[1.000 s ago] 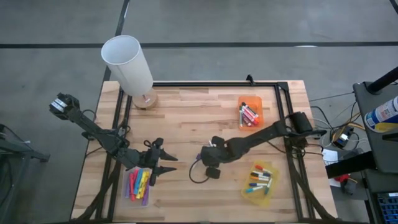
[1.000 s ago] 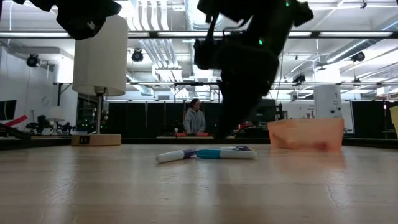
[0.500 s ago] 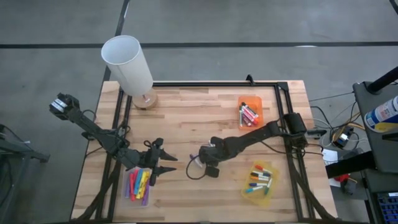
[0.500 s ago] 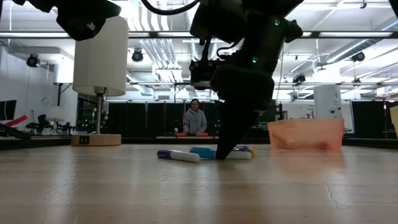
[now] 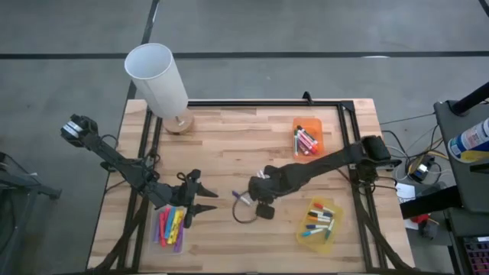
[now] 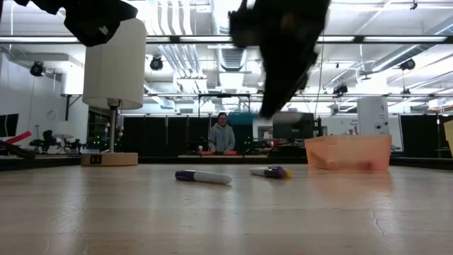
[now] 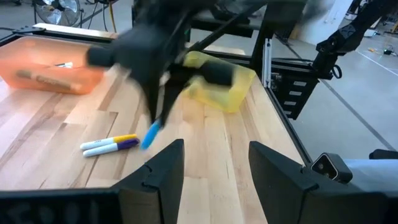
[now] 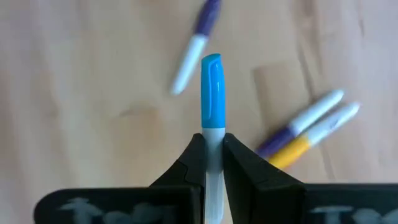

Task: Pick & Place Markers
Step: Put the blue highlighter pen into the yellow bin

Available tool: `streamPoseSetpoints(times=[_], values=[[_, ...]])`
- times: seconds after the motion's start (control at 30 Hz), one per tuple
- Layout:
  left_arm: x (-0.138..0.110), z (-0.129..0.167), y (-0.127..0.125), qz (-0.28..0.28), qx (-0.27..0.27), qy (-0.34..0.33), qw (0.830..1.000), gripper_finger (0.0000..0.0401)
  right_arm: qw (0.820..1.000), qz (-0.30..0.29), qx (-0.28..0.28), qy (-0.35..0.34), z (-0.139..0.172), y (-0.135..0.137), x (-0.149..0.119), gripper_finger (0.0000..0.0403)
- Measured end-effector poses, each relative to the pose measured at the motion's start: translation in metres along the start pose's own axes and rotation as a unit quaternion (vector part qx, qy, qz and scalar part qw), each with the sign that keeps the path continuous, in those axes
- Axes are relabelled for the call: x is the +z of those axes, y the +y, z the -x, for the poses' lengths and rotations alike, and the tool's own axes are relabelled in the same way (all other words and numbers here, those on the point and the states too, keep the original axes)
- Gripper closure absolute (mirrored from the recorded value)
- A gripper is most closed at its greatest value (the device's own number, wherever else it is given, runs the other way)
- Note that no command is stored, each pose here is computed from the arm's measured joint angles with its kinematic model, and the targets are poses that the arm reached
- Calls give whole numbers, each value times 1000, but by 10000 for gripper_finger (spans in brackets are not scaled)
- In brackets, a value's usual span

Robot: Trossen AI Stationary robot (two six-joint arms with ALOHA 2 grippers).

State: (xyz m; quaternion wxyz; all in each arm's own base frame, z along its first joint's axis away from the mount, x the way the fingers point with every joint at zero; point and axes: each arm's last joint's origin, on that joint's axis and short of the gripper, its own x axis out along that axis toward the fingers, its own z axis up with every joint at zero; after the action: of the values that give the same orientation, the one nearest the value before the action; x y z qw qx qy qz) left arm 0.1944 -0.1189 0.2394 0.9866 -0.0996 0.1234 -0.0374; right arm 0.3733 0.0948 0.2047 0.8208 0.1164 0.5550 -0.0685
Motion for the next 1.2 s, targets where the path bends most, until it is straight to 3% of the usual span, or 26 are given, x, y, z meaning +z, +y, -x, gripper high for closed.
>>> streamPoseSetpoints(times=[0.17,0.37,0.57,0.73,0.97,1.2], values=[[-1,0,0,-2,1,3,1000,227,999,-44,-17,1,46,15,-20,379],[-1,0,0,-2,1,3,1000,227,988,-138,-63,32,88,27,-59,379],[-1,0,0,-2,1,3,1000,227,980,-164,-88,63,109,46,-103,379],[-1,0,0,-2,1,4,1000,227,974,-184,-105,74,107,63,-136,379],[-1,0,0,-2,1,4,1000,227,964,-190,-162,89,82,72,-178,369],[-1,0,0,-2,1,4,1000,227,963,-192,-163,93,49,68,-197,365]])
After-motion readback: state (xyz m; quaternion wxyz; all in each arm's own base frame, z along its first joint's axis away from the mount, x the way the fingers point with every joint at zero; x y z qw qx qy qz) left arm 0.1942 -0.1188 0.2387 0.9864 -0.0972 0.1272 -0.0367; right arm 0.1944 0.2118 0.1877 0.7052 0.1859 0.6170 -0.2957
